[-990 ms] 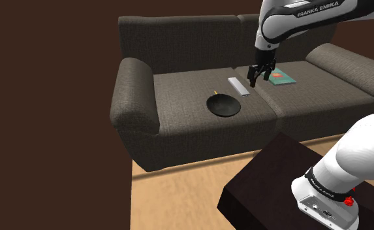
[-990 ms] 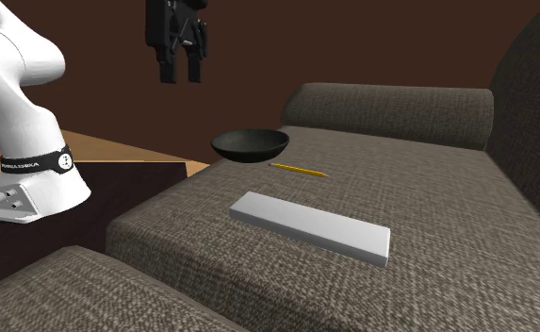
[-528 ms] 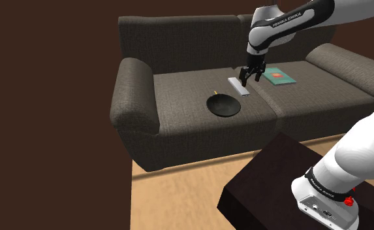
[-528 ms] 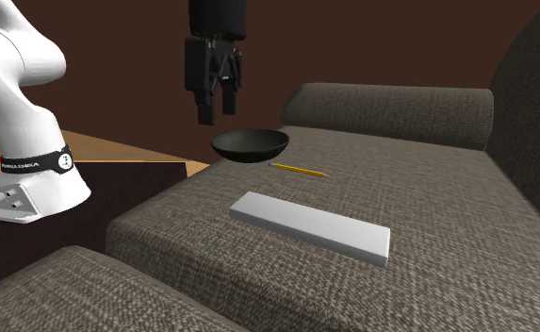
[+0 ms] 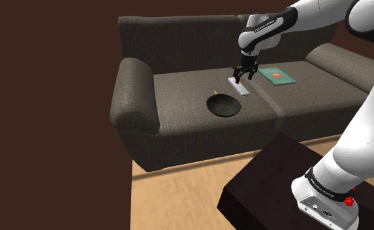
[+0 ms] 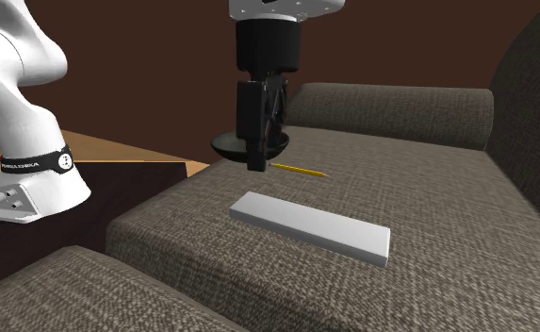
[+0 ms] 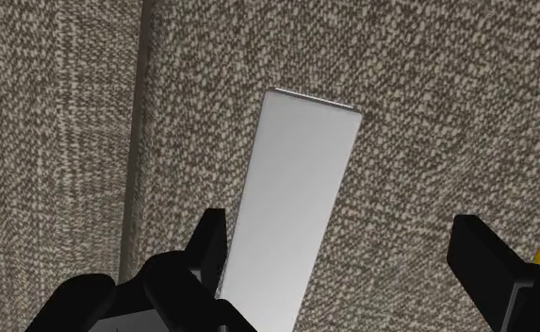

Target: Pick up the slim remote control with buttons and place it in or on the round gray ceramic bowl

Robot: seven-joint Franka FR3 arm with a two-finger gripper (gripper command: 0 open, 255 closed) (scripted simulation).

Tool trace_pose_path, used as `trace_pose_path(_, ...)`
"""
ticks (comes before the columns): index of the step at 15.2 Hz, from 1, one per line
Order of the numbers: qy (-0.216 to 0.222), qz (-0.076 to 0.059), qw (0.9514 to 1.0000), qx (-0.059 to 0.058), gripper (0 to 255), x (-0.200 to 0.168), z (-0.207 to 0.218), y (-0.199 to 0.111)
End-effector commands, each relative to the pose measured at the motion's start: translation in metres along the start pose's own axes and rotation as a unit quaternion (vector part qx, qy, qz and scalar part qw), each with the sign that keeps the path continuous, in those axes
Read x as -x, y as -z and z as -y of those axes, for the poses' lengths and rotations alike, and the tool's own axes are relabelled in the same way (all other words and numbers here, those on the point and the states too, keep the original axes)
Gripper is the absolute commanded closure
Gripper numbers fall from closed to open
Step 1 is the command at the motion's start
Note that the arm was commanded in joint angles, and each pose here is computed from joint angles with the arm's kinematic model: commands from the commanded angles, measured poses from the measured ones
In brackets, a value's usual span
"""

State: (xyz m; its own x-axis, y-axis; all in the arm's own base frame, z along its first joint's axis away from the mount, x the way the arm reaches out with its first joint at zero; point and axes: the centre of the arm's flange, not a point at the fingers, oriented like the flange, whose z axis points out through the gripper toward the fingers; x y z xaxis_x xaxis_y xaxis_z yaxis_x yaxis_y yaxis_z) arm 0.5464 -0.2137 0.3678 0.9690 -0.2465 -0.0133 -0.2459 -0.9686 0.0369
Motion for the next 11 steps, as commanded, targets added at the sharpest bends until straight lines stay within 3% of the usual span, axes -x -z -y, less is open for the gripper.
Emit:
trace_pose_path(1,-0.008,-0.005,0.9999,-0.003,0,-0.022,-0.012,-0.012)
trace_pose_path(5,-0.023,-0.015,0.9996,-0.008,0,-0.061,-0.034,-0.033)
trace_pose_path(11,-0.023,-0.015,0.9996,-0.008,0,-0.062,-0.034,-0.064)
